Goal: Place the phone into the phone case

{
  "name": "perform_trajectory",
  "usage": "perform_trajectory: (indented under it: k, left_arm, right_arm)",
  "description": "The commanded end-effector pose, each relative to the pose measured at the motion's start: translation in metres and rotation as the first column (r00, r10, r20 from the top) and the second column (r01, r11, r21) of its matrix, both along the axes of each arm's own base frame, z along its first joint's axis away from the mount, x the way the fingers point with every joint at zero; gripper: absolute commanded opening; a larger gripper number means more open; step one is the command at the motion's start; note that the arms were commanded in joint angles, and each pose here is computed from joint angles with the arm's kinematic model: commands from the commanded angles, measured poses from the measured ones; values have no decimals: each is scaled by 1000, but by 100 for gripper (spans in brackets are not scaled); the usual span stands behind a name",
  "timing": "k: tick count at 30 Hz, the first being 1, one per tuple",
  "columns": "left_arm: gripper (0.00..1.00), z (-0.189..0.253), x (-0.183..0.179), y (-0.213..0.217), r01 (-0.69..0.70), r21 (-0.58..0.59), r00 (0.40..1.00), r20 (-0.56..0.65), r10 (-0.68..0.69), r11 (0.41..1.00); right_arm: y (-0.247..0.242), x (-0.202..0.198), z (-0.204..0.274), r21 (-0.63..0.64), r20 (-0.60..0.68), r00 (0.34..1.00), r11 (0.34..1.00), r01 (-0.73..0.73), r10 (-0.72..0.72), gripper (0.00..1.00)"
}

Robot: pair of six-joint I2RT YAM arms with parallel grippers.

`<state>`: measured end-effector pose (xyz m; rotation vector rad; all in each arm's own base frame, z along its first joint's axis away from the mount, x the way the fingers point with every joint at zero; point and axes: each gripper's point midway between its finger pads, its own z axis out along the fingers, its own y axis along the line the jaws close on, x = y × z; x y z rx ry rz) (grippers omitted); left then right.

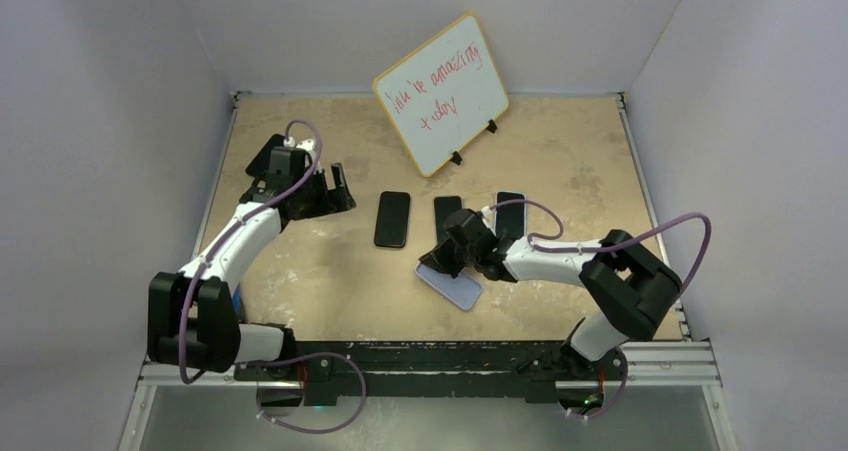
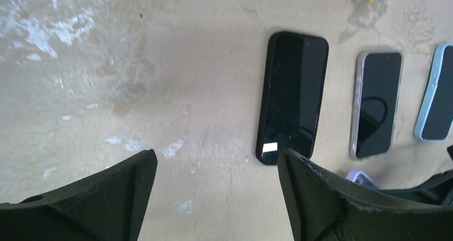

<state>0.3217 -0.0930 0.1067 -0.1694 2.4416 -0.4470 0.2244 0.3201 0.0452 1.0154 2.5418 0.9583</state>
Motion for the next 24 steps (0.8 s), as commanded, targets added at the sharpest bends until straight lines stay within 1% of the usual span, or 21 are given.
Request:
perform_trajectory:
  k: [1,3,4,6,8,10,12,14,17,18,20,21,24]
  left_arm:
    - [86,17,32,12,-48,67,997,60,44,997]
    - [86,19,41,17,-72,91,996,67,67,993]
    - [86,19,46,20,-87,106,994,70,80,990]
    - [87,18,53,27,-111,136,992,69,102,984]
    - [87,17,61,27,-107,134,993,68,98,985]
    - [88,18,69,21,-91,104,993,86,82,990]
    - [88,22,79,16,-81,80,992,102,73,993]
    - [89,25,89,18,-78,86,991,117,67,993]
    - [90,25,106,32,-75,109,992,111,62,991]
    - [91,22,109,39,-69,119,994,92,58,990]
    - [94,17,117,62,-83,149,995,59,75,985]
    - [97,14,120,76,-97,147,995,50,90,984]
    - [100,9,130,112,-133,139,991,47,127,981]
  right_arm:
    - [18,21,21,90,32,996,993,75,-78,0]
    - [20,22,21,91,28,997,993,72,-75,0]
    - [21,20,21,91,20,998,994,63,-65,3]
    - [24,17,24,106,15,999,993,42,-43,15]
    - [25,16,30,106,34,999,994,15,-19,25]
    - [22,19,40,98,84,996,995,-3,-5,36]
    - [16,20,49,80,127,992,997,-16,6,45]
    - [11,22,61,65,193,981,997,-49,36,55]
    - [5,22,80,27,280,955,994,-108,96,68]
    - [4,21,85,17,307,945,992,-127,116,74]
    - [0,19,94,-8,355,923,987,-159,152,91]
    - [-3,17,97,-24,374,912,984,-176,172,98]
    - [-17,13,102,-62,405,897,984,-170,180,99]
